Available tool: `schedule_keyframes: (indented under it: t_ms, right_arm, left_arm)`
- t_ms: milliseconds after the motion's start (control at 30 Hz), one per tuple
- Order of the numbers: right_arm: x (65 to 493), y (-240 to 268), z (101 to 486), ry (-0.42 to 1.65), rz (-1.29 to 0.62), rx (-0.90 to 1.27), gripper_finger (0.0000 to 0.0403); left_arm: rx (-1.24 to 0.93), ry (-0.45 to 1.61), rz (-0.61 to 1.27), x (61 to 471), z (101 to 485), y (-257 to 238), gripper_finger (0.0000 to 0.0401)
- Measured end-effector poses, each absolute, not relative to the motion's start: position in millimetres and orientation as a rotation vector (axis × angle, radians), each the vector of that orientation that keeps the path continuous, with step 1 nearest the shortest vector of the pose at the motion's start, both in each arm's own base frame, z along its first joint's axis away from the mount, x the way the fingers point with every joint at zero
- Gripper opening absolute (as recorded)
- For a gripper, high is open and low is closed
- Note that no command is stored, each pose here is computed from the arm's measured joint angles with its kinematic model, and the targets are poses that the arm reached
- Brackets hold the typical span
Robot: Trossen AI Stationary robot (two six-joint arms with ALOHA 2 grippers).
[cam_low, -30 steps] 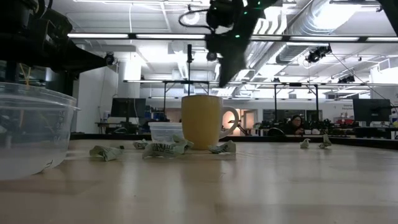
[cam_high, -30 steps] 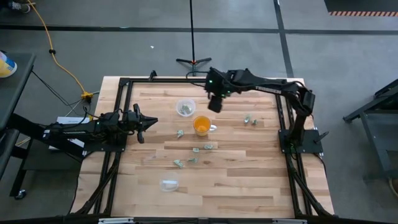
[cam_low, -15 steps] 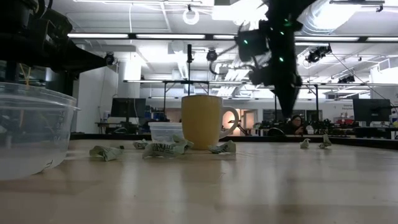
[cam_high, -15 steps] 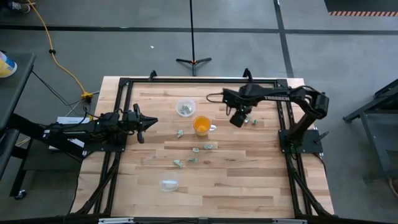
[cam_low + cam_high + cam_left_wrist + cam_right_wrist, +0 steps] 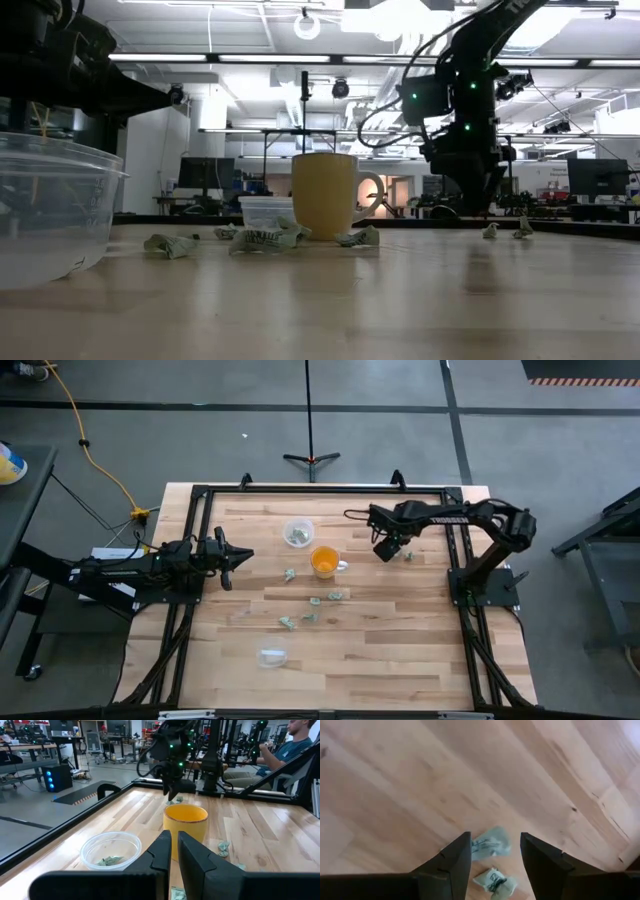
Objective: Pick and place items into bin
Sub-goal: Put the light green stevia packet into the top transparent bin
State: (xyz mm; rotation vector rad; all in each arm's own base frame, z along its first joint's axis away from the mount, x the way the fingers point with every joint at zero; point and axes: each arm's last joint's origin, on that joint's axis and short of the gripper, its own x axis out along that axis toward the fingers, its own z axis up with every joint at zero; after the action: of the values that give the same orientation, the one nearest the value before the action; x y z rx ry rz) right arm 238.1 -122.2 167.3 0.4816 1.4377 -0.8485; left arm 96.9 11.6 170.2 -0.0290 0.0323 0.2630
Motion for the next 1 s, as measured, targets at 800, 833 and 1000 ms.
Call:
schedule_keyframes:
  t_ms: [800, 833, 1000]
  right_arm:
    - [236.4, -128.5, 163.0, 1.420, -0.873, 0.574, 0.0190]
    - [235.1, -127.8, 160.6, 1.422, -0.876, 0.578, 0.0190]
    - [226.9, -122.7, 142.8, 1.414, -0.887, 0.633, 0.0190]
  left_arm:
    - [-0.029, 0.033, 0.258, 97.0, 170.2, 11.5, 0.0067]
    - [-0.029, 0.032, 0.259, 97.0, 170.2, 11.5, 0.0067]
    - [-0.029, 0.033, 0.261, 97.0, 170.2, 11.5, 0.0067]
